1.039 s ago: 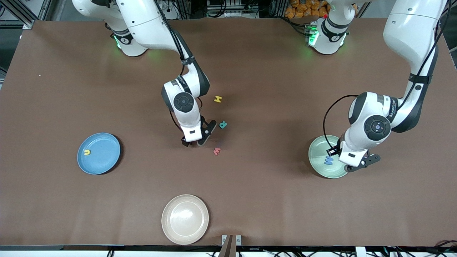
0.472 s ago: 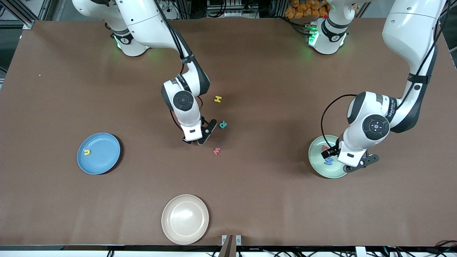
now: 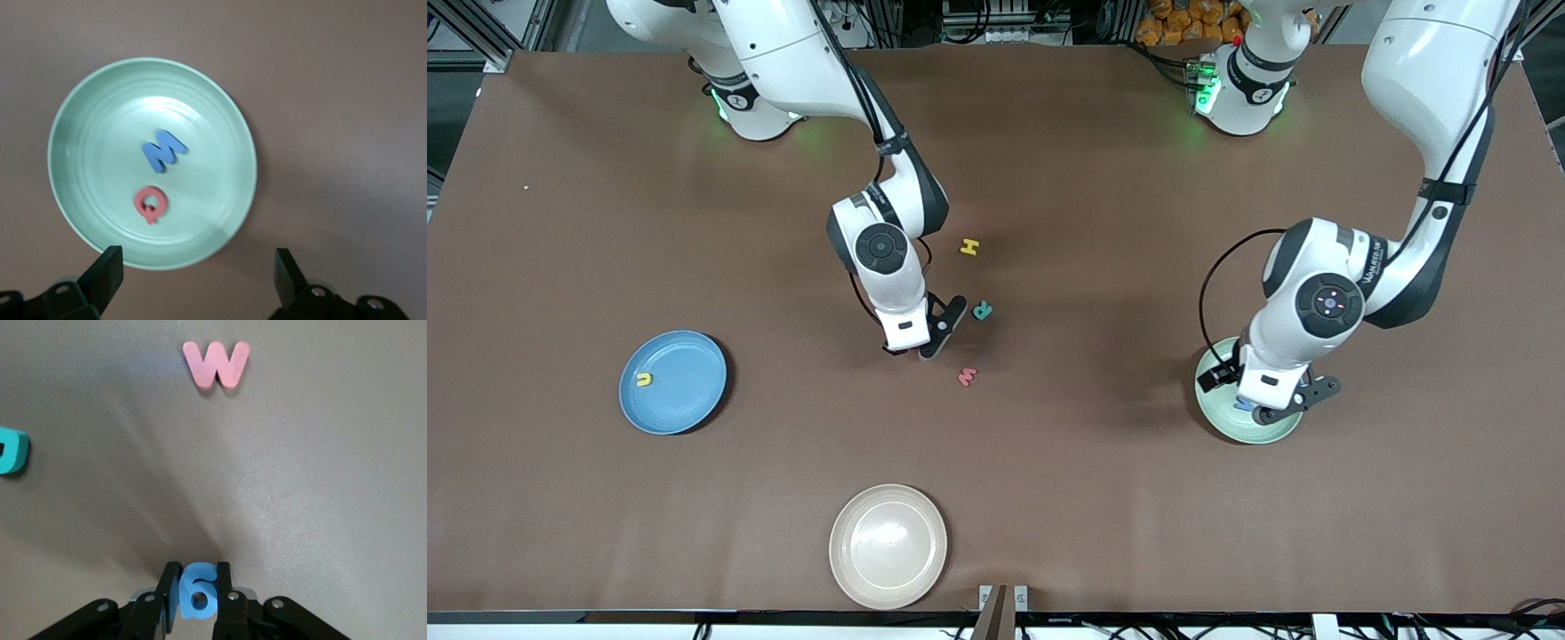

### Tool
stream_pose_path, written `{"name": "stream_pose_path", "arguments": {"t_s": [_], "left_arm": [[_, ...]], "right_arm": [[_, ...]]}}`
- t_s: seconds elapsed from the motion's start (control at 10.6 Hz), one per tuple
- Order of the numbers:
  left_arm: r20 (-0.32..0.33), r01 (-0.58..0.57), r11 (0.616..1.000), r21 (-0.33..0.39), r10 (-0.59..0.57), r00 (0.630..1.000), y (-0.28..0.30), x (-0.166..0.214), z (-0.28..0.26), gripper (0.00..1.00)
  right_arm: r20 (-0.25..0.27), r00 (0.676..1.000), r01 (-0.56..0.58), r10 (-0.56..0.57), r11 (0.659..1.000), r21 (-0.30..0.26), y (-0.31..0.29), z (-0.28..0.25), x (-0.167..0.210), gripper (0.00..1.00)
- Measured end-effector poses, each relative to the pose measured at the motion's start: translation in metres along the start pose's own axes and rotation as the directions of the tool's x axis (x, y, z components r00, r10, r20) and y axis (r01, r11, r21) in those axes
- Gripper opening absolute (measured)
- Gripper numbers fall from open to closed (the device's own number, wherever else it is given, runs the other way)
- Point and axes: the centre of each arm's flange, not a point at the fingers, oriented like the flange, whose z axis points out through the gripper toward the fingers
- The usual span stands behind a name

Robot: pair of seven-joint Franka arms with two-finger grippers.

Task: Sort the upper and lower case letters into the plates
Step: 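Release the Q on the green plate while the right gripper grasps the 6, then carry the 6 to the blue plate while the left gripper reaches the R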

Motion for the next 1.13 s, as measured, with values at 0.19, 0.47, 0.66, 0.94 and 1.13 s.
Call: {"name": "stream_pose_path", "arguments": {"t_s": [0.19, 0.47, 0.66, 0.94, 1.13], "left_arm": [[0.004, 0.025, 1.000, -0.015, -0.025, 1.000, 0.021, -0.018, -0.006, 1.00], [0.002, 0.104, 0.994, -0.024, -0.104, 0.995, 0.056, -0.049, -0.011, 1.00], [0.005, 0.159, 0.987, -0.031, -0.159, 0.987, 0.076, -0.065, -0.012, 1.00], [0.024, 0.289, 0.956, -0.053, -0.288, 0.957, 0.125, -0.099, -0.010, 1.00], [0.047, 0.361, 0.930, -0.064, -0.359, 0.932, 0.163, -0.126, -0.002, 1.00]], "right_arm": [[-0.015, 0.999, -0.045, 0.045, 0.999, 0.000, 0.025, -0.018, -0.008, 0.27], [-0.046, 0.982, -0.183, 0.183, 0.983, -0.001, 0.106, -0.048, -0.049, 0.27], [-0.047, 0.954, -0.298, 0.297, 0.955, -0.006, 0.169, -0.050, -0.096, 0.27], [-0.027, 0.881, -0.473, 0.473, 0.881, -0.008, 0.260, -0.044, -0.197, 0.27], [-0.009, 0.843, -0.538, 0.538, 0.843, -0.005, 0.296, -0.041, -0.254, 0.27]]}}
